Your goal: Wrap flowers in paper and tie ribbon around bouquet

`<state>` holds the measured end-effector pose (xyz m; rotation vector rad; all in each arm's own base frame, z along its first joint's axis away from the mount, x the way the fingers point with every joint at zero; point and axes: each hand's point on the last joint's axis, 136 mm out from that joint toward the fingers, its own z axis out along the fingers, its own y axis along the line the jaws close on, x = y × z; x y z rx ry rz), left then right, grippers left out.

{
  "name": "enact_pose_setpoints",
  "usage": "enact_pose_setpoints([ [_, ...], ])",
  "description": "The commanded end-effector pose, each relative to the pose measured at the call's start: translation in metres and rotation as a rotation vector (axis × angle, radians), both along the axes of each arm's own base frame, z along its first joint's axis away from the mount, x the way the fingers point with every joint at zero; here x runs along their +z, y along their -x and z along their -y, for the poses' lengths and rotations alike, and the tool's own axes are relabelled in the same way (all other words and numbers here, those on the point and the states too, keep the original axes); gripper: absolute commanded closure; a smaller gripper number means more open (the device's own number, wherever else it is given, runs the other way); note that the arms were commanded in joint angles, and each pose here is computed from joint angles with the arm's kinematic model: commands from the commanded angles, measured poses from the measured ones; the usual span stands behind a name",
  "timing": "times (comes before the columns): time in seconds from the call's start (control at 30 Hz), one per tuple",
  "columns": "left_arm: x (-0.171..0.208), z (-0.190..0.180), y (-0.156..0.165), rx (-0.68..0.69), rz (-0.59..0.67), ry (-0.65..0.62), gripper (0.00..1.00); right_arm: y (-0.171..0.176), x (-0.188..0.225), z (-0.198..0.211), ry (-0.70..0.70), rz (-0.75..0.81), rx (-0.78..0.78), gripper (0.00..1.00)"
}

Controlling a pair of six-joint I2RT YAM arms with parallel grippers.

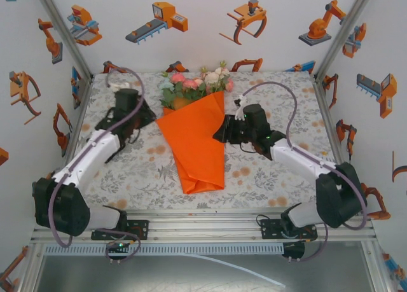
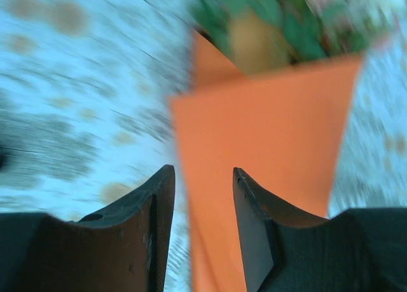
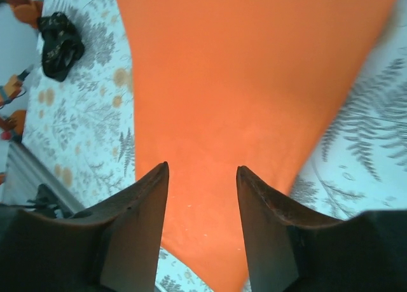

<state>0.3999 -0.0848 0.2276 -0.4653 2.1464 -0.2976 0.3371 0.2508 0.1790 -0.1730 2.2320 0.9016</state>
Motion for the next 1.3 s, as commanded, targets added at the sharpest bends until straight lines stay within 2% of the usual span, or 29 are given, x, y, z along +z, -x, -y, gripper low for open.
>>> enact_pose_setpoints([
  [0.0,-0.022,-0.090,0.020,0.189,-0.206,-0.177,0.57,-0.004,0.006,0.033,0.090,0.082,-0.123,0.47],
  [0.07,-0.035,-0.132,0.022,0.276,-0.282,-0.191,0.57,-0.002,0.007,0.035,0.070,0.111,-0.130,0.41],
  [0.17,-0.053,-0.161,0.016,0.316,-0.327,-0.102,0.57,-0.002,0.008,0.031,0.042,0.128,-0.106,0.37],
  [0.27,-0.069,-0.162,0.002,0.272,-0.341,-0.016,0.57,-0.003,0.004,0.025,0.021,0.096,-0.061,0.37],
  [0.47,-0.119,-0.193,0.011,0.334,-0.575,-0.163,0.54,-0.003,-0.004,0.016,-0.020,0.052,0.001,0.38],
  [0.63,-0.145,-0.193,0.007,0.314,-0.631,-0.124,0.50,-0.002,-0.004,0.016,-0.034,0.047,0.009,0.38],
  [0.73,-0.148,-0.191,0.004,0.305,-0.636,-0.106,0.57,0.001,-0.002,0.020,-0.034,0.049,0.007,0.38],
  [0.77,-0.145,-0.190,0.004,0.305,-0.628,-0.100,0.67,0.002,-0.001,0.021,-0.035,0.053,0.004,0.38],
  [0.83,-0.133,-0.185,0.001,0.297,-0.591,-0.075,0.83,0.004,0.004,0.023,-0.037,0.064,0.002,0.38],
  [0.97,-0.082,-0.166,-0.001,0.252,-0.455,-0.040,1.00,0.007,0.016,0.024,-0.051,0.085,0.003,0.39],
  [1.1,-0.023,-0.130,0.007,0.157,-0.316,-0.015,1.00,0.008,0.035,0.020,-0.094,0.116,0.014,0.39],
  [1.17,0.010,-0.095,0.012,0.054,-0.231,0.021,1.00,0.007,0.047,0.016,-0.110,0.141,0.022,0.40],
  [1.27,0.066,-0.015,0.023,-0.186,-0.082,0.055,0.99,0.008,0.077,0.003,-0.112,0.226,0.065,0.39],
])
